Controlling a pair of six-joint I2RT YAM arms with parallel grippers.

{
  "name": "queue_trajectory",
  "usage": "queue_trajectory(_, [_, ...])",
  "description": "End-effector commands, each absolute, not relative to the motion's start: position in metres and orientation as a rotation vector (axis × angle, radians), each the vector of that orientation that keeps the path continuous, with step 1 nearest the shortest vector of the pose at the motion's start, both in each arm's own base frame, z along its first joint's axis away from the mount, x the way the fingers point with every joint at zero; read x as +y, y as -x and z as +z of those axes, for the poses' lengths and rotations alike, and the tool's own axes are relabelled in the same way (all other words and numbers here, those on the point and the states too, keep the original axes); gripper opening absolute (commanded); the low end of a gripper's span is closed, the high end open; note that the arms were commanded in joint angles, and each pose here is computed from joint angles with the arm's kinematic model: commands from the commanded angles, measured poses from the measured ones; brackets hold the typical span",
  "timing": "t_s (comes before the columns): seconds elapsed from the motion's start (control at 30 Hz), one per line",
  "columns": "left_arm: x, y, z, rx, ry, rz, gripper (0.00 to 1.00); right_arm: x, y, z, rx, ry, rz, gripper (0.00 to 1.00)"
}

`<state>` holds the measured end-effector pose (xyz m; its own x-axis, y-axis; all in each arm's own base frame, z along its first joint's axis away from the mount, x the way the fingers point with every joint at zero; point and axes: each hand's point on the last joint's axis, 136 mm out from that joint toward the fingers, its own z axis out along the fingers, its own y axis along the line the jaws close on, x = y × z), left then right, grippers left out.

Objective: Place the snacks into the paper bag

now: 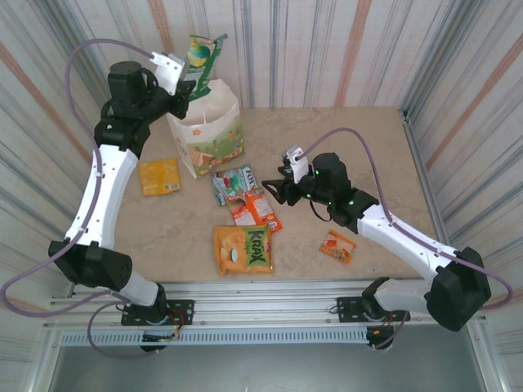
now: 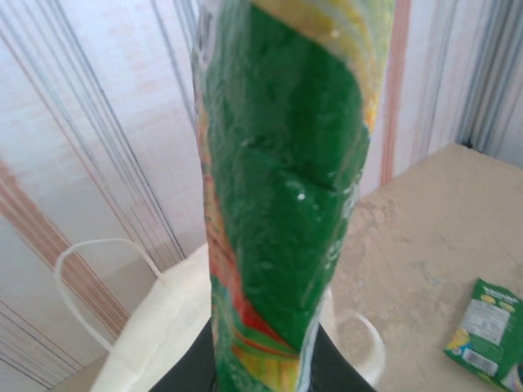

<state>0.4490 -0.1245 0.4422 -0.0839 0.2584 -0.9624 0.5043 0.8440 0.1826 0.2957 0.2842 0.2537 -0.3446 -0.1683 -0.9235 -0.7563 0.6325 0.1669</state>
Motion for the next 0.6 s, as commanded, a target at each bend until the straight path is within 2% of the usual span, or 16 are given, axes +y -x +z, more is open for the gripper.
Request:
queue_trajectory(0.0, [-0.119,-0.459,0.472,1.579,-0.558,-0.257,0.0,0.293,-0.294,0.26,1.868,0.737,0.782,0.7])
queue_trajectory(0.3, [-0.109,-0.48,0.404,1.845,-0.599,-0.22,0.01,0.299,-0.296,0.246,1.919,0.751,0.793,0.7])
queue_trajectory(0.57, [-0.097,-0.478,0.338,2.061,-0.627,-0.157,0.02,0.31,-0.289,0.234,1.956,0.845,0.805,0.72])
